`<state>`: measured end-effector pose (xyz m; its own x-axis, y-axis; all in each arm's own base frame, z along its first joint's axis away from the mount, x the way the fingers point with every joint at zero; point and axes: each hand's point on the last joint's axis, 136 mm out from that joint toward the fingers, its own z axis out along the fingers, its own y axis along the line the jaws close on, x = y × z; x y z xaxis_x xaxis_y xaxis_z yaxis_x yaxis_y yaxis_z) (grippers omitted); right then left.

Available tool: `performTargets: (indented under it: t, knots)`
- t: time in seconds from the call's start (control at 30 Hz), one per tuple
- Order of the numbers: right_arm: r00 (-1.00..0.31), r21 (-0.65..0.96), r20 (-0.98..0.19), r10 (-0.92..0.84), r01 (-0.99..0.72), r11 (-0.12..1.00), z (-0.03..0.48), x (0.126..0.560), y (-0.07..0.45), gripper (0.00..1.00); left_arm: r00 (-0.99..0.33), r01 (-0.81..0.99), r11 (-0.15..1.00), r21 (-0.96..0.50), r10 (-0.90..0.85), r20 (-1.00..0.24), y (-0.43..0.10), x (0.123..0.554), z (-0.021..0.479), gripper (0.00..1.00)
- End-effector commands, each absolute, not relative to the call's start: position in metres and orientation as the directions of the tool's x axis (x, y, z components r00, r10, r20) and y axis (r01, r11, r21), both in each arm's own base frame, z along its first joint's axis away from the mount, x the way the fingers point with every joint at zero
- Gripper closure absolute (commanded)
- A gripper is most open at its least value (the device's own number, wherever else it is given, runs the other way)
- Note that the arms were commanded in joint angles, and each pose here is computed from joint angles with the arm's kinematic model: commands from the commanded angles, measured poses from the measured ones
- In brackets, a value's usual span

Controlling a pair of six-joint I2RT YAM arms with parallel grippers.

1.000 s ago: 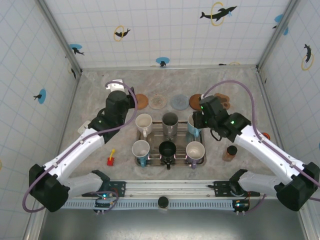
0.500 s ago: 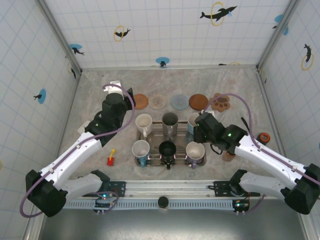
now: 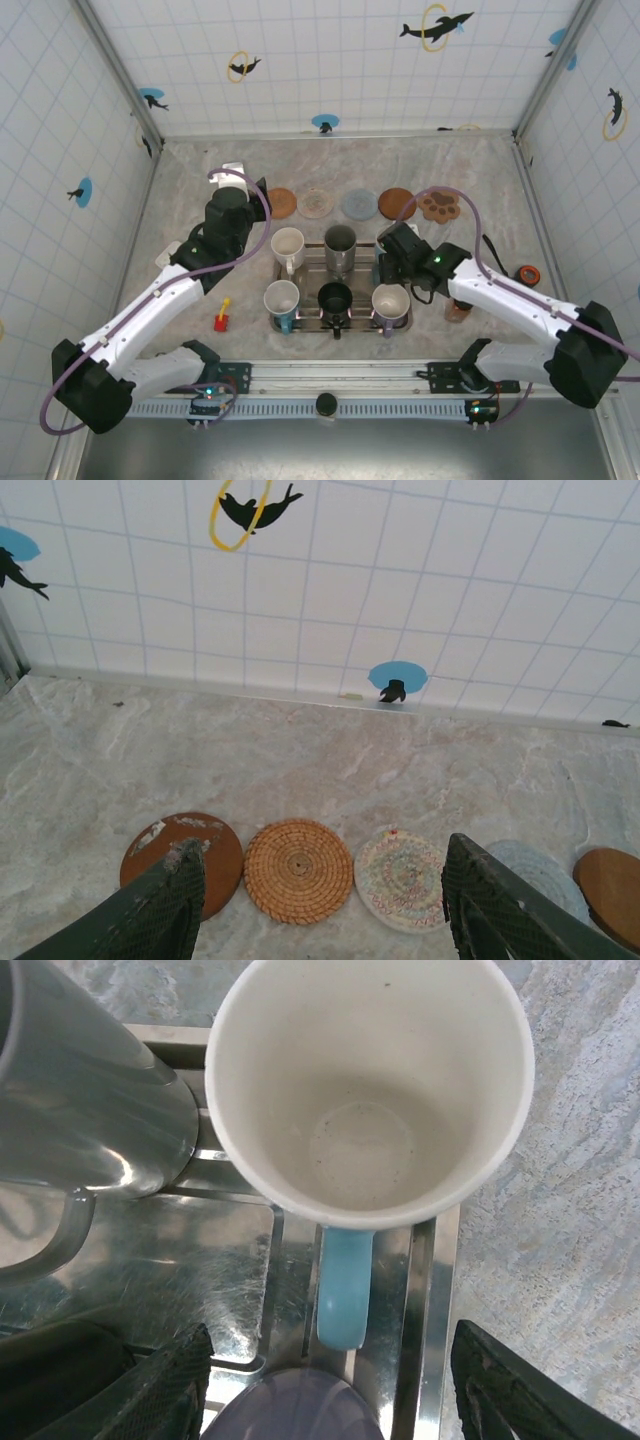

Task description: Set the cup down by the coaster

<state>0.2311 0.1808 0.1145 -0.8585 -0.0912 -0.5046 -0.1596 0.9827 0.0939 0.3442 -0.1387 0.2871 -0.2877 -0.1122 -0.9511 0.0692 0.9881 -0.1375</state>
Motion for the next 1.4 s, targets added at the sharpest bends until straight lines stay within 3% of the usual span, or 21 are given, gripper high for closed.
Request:
performTargets:
  t: [0.0,0.87,1.37]
  knots:
    - [-0.859,0.119,-0.507,-0.077,-0.158,0.980,0.109,0.240,0.185,0.37,-0.262,0.096,0.988,-0.124,-0.095,-0.960,-0.142,0.341,0.293,0.36]
    - [-0.893,0.059,-0.435,-0.113,-0.153,0.986,0.074,0.257,0.182,0.56,-0.308,0.099,0.992,-0.079,-0.045,-0.950,-0.149,0.352,0.278,0.36]
    - [-0.893,0.055,-0.435,-0.116,-0.155,0.986,0.073,0.261,0.182,0.79,-0.313,0.096,0.993,-0.073,-0.040,-0.949,-0.150,0.353,0.277,0.36]
